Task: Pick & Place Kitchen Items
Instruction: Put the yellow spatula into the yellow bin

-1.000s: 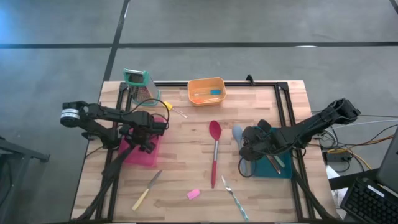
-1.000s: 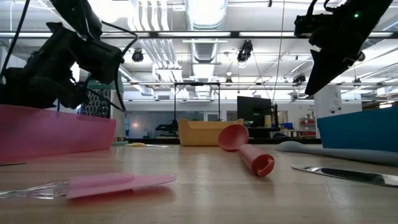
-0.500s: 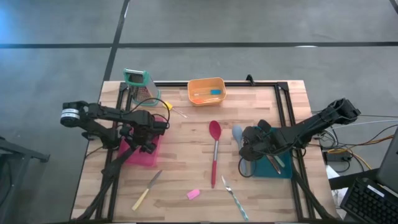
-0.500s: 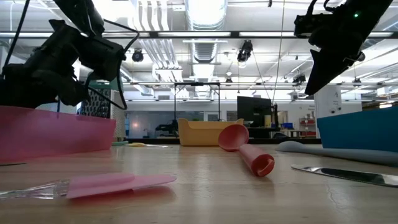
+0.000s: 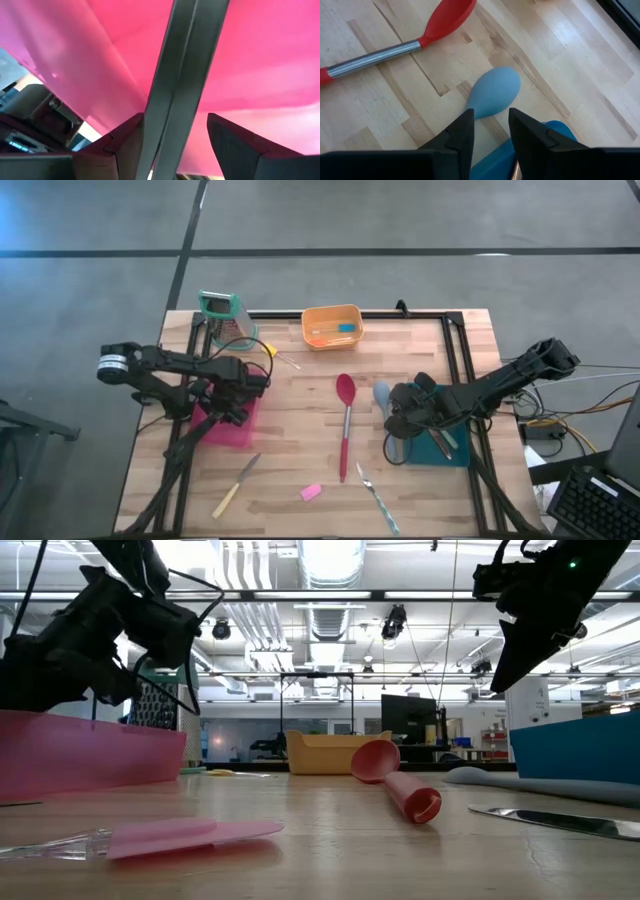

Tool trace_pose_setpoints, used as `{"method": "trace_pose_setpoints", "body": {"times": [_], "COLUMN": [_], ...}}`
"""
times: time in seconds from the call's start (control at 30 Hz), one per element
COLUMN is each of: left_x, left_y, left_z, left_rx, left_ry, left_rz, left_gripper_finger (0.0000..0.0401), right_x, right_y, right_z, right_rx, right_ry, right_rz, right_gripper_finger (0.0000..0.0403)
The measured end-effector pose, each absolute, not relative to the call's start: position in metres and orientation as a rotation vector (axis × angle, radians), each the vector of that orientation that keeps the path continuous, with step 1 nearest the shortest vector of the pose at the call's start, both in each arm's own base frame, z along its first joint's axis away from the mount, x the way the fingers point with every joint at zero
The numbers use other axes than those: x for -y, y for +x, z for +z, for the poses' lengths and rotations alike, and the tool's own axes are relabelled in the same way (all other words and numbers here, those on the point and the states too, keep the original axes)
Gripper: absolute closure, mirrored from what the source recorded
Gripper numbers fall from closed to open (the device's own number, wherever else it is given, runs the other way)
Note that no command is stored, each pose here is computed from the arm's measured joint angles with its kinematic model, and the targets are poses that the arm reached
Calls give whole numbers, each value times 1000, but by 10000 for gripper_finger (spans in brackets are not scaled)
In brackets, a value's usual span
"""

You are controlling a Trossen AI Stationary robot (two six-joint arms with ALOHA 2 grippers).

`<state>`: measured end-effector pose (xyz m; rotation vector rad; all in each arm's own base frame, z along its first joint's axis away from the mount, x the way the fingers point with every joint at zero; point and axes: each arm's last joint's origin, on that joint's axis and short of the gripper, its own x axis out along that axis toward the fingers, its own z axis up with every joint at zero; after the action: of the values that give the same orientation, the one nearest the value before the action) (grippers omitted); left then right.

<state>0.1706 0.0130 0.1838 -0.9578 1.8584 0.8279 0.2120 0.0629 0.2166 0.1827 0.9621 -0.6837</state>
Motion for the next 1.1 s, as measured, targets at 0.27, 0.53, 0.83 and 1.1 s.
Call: {"method": "trace_pose_setpoints", "body": {"times": [0.27, 0.53, 0.83, 1.1], "left_x": [-14, -18, -26, -33], "left_y": [183, 201, 232, 260], "left_z": [203, 229, 238, 248], "left_rx": [-1808, -1669, -1388, -1109], "left_ry": [-972, -935, -850, -676], "left_rz": [794, 751, 531, 294], "left_gripper_finger": [181, 180, 182, 183], "right_x": [-63, -63, -63, -63], "right_y": [212, 212, 212, 212], "right_z": [217, 217, 217, 217], "right_rx": [-962, -960, -959, -959], "right_ry": [183, 185, 185, 185], "right_rz": [-683, -683, -682, -682], "right_gripper_finger": [288, 260, 235, 218]}}
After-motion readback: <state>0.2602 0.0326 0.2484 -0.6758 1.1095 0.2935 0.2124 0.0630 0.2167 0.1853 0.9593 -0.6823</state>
